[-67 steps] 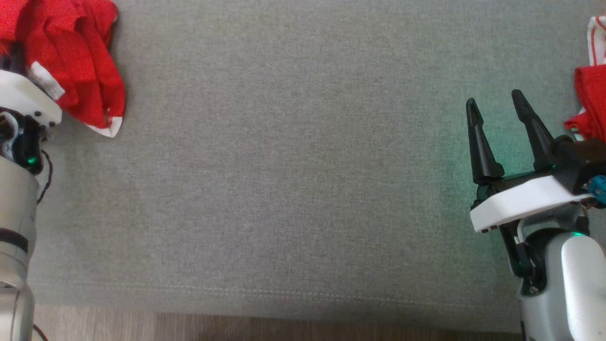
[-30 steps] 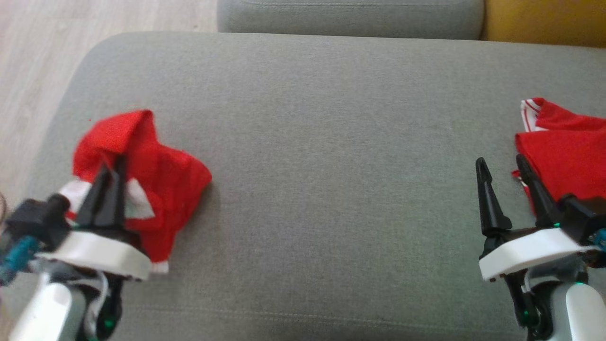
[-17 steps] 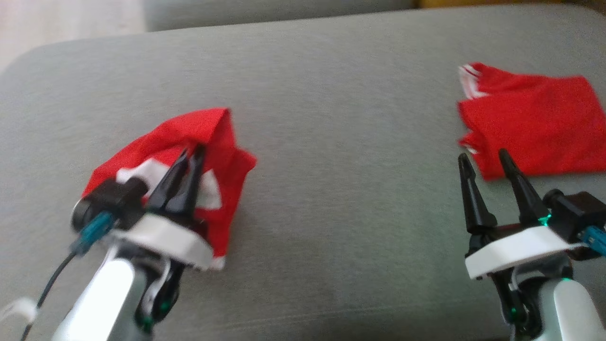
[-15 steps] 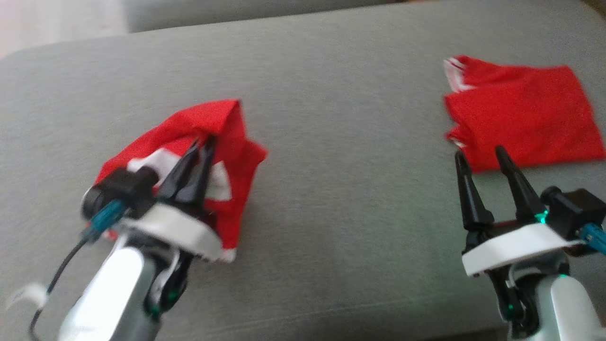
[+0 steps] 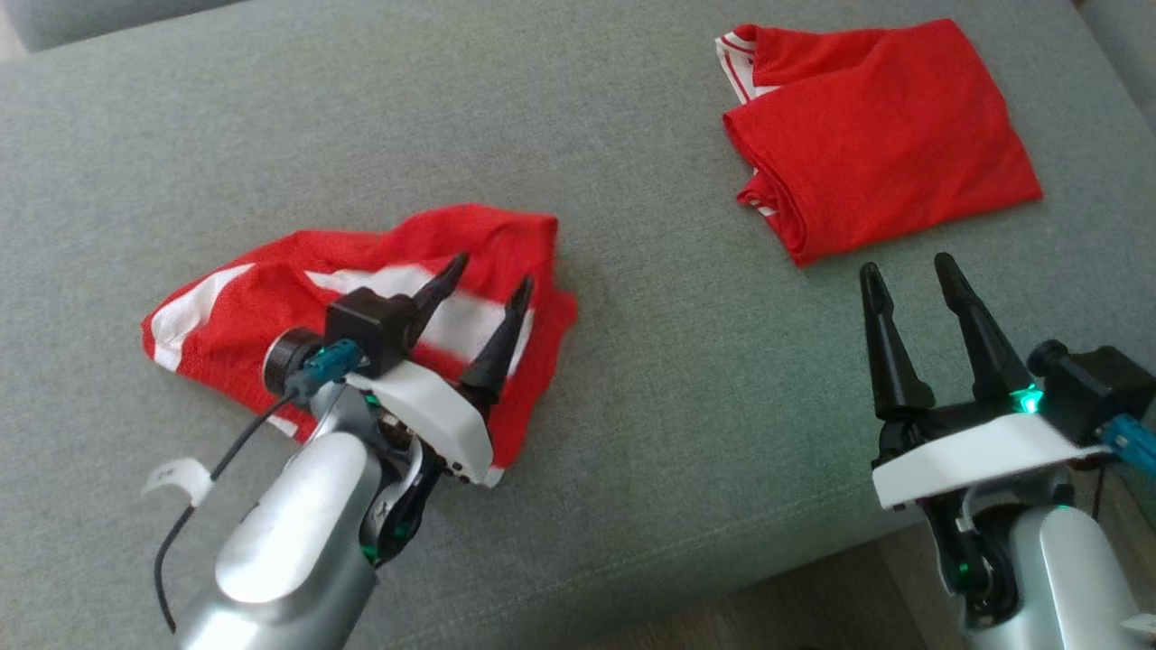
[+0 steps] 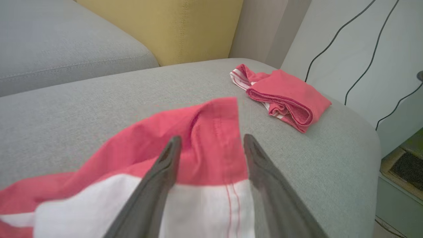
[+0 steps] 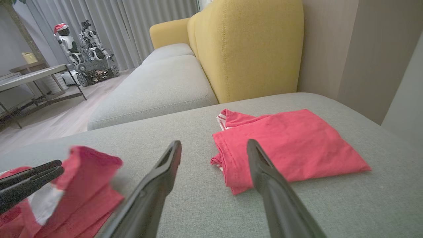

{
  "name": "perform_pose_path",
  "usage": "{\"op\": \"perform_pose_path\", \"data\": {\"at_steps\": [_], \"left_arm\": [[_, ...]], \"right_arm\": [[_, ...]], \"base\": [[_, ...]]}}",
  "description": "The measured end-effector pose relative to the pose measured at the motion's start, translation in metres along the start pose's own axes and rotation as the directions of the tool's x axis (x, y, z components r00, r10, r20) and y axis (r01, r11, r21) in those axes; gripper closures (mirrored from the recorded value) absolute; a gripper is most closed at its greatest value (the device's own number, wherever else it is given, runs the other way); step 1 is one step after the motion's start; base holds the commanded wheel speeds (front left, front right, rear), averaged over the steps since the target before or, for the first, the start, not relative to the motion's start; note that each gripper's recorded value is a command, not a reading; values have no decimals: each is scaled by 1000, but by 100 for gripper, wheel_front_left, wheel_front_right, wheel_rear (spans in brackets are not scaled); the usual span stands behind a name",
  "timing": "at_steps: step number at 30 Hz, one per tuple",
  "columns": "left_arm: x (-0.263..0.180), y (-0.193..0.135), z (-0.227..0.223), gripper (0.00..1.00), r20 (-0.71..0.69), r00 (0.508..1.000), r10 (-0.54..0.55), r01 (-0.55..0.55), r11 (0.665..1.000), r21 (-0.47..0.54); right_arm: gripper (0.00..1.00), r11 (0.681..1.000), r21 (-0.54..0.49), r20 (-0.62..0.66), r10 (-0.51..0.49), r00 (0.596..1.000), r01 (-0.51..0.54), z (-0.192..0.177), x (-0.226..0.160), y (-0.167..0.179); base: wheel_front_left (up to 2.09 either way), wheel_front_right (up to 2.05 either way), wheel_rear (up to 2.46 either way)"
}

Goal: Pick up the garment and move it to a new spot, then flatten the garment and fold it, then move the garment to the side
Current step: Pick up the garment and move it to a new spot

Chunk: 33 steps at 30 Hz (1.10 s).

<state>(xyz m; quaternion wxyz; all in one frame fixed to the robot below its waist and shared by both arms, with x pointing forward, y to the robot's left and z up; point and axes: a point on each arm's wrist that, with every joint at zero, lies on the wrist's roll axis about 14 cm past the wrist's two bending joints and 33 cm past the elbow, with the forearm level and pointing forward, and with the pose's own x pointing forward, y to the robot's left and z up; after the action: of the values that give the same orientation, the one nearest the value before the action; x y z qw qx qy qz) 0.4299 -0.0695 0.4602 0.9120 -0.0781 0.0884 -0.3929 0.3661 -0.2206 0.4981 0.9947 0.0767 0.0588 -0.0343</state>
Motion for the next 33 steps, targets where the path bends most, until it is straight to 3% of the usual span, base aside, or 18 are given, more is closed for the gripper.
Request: {"op": "perform_pose_path", "data": {"at_steps": [6,10,14,19,25,33], "left_arm": [[-6,9,6,0,51,998,38,-39,999,4],[-32,44,26,0,132,971,199,-201,980,3],[-70,77,37,0,176,919,353,-358,934,-3],[-129,118,50,0,221,828,515,-529,848,8],[-187,132,51,0,232,753,615,-636,771,19],[-223,118,49,0,242,728,642,-665,746,22]], "right_arm": [[0,1000,3,-3,14,1000,-14,-2,3,4],[0,998,-5,6,63,998,-63,1,9,19],[0,994,-14,9,112,994,-111,3,14,35],[0,984,-28,9,173,985,-173,6,20,56],[0,974,-33,-7,226,974,-226,4,18,75],[0,969,-35,-17,242,970,-243,2,3,79]], "base": [[0,0,0],[0,0,0],[0,0,0],[0,0,0],[0,0,0],[0,0,0]]}}
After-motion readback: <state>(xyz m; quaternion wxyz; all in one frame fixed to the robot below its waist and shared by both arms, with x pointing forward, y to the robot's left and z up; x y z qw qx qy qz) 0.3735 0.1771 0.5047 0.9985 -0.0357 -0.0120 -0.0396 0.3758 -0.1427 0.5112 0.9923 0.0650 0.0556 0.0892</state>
